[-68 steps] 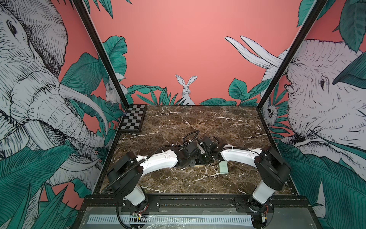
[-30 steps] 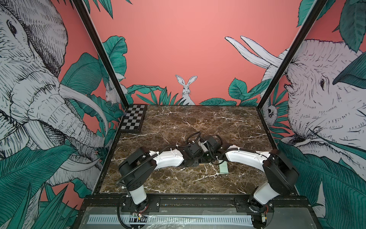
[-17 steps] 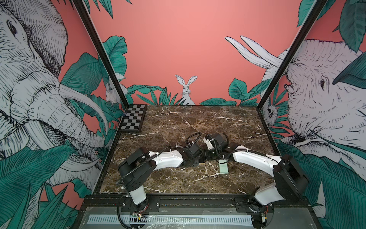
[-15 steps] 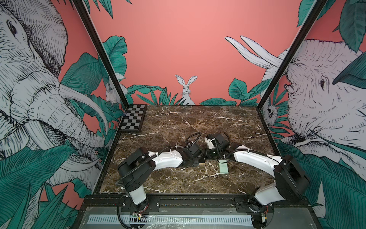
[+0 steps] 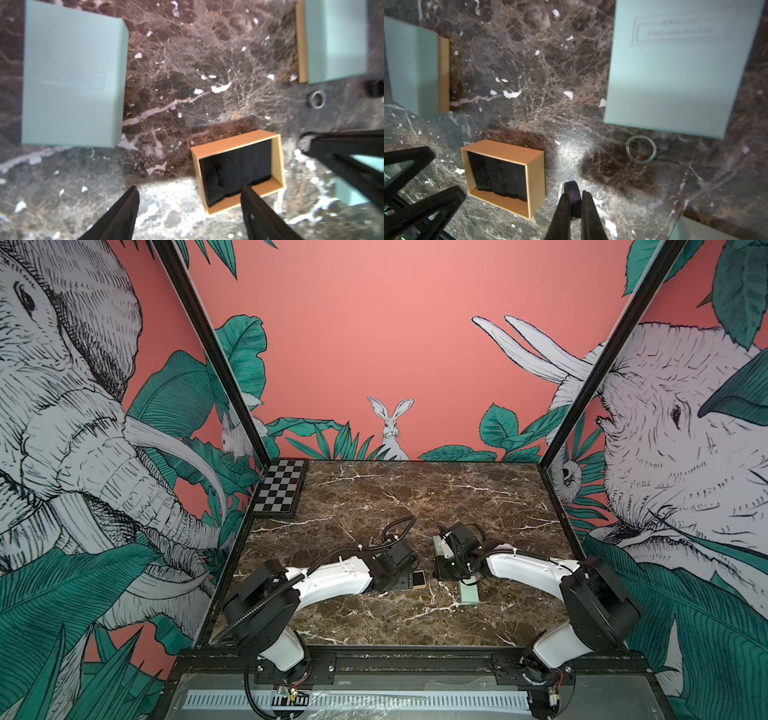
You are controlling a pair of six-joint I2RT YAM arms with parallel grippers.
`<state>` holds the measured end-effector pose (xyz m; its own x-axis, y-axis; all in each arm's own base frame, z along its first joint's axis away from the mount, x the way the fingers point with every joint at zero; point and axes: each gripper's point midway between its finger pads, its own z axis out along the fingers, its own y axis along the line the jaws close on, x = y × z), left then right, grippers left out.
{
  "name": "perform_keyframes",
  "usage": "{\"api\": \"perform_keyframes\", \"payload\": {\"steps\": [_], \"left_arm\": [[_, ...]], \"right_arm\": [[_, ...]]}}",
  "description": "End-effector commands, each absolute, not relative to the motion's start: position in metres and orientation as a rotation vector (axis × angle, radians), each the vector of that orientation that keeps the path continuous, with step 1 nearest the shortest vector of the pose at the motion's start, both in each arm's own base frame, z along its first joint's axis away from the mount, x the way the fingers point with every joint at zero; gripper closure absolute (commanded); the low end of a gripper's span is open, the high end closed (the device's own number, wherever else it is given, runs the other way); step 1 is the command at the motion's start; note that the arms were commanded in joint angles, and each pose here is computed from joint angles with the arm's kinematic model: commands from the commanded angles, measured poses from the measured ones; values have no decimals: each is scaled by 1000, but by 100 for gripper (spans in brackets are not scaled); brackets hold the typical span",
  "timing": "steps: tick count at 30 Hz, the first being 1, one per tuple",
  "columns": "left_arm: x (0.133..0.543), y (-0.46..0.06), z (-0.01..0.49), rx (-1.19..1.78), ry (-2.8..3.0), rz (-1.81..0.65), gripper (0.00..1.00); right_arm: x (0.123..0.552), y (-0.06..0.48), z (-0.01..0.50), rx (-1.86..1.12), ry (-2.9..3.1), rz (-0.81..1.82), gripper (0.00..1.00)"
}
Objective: Take the rings out of the lift-off lid box
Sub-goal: Place the ring at the center of the board, then pick up the inner lining from the jewelry box.
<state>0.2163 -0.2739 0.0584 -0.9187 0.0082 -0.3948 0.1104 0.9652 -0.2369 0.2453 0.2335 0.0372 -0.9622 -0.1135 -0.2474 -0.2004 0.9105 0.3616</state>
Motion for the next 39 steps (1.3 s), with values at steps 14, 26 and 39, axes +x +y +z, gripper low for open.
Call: {"api": "perform_keyframes", "payload": {"steps": [14, 26, 39], "left_arm": [[223, -229, 79, 53, 2558, -371, 18], [230, -205, 96, 148, 2411, -291, 18], [239, -199, 96, 184, 2378, -208, 18]], "right_arm": [[246, 248, 81, -396, 2757, 606, 64], [227, 311, 81, -606, 2809, 719, 66], [230, 324, 43, -666, 2957, 584, 70]]}}
